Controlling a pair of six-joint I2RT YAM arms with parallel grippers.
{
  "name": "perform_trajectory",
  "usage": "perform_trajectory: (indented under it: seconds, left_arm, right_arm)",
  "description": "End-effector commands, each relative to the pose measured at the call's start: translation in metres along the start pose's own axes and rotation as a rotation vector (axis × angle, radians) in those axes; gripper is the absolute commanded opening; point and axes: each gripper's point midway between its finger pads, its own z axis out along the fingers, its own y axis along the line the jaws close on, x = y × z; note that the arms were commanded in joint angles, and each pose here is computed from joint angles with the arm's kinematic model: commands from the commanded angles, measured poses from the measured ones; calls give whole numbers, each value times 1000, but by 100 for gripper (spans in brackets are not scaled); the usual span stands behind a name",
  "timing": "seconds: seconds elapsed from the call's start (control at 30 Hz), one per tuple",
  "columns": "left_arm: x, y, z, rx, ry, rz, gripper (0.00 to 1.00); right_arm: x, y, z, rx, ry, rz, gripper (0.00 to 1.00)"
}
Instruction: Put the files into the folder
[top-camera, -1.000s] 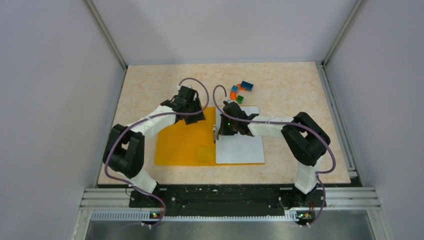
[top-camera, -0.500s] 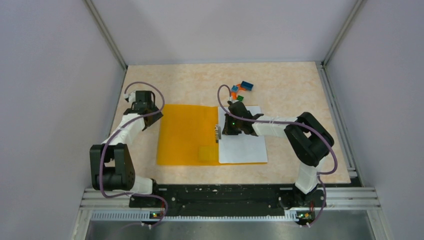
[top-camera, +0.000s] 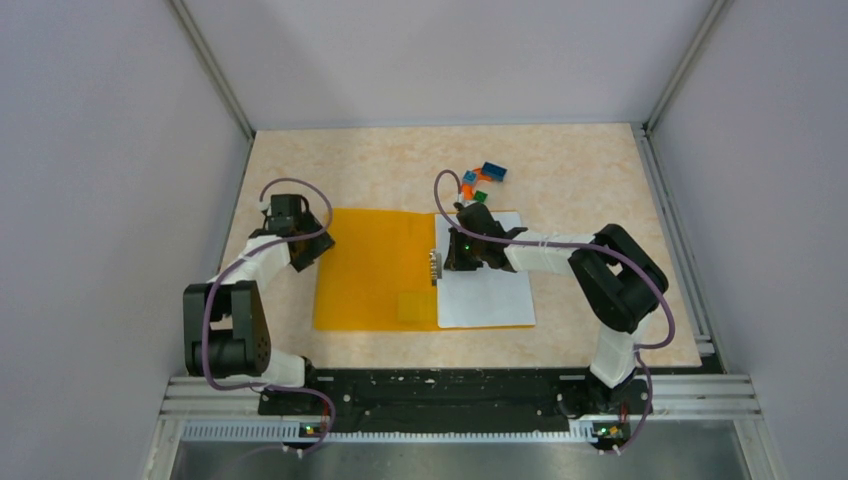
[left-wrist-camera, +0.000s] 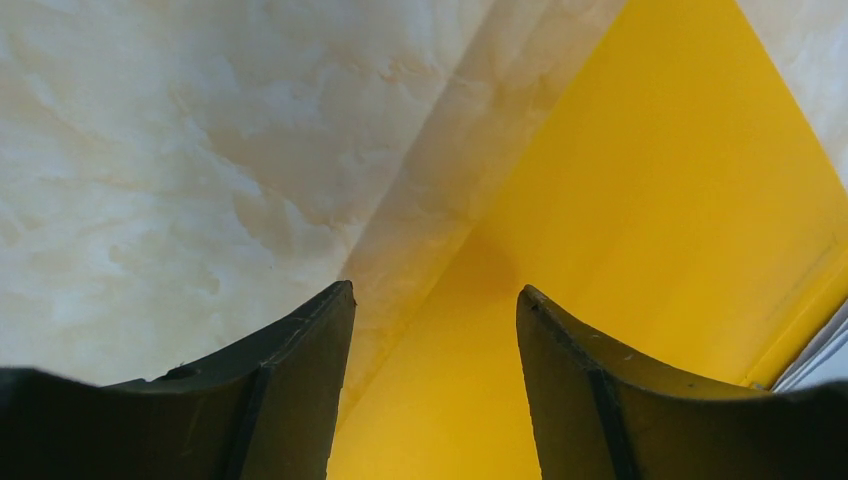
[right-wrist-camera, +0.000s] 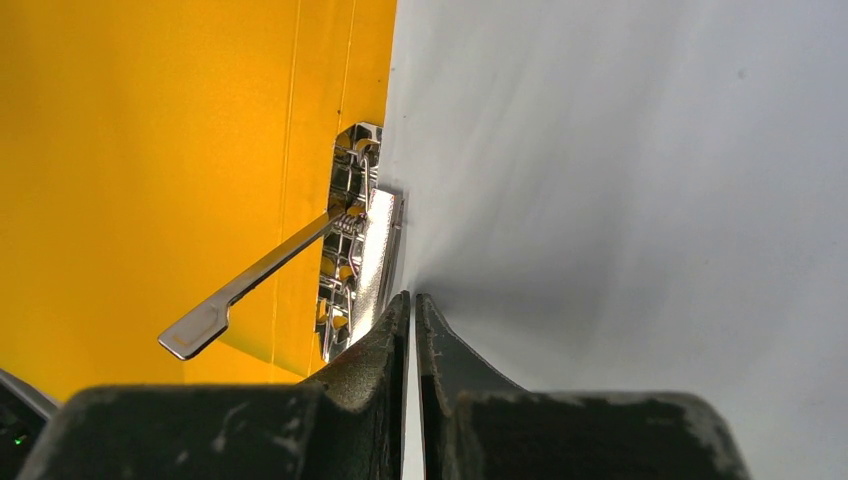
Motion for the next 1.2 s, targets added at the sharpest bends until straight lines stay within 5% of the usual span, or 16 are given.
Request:
perform_trajectory:
  seconds: [0.0, 0.63, 1.17]
  left_arm:
    - [5, -17, 3, 102, 20, 3, 65]
    - [27, -46, -19, 240, 78, 41, 58]
    - [52, -62, -45, 334, 125, 97, 47]
  right_arm:
    - [-4, 2, 1, -10, 7, -11, 6]
    - [-16, 9, -12, -15, -24, -24, 7]
    - [-42, 17, -63, 10, -116, -39, 17]
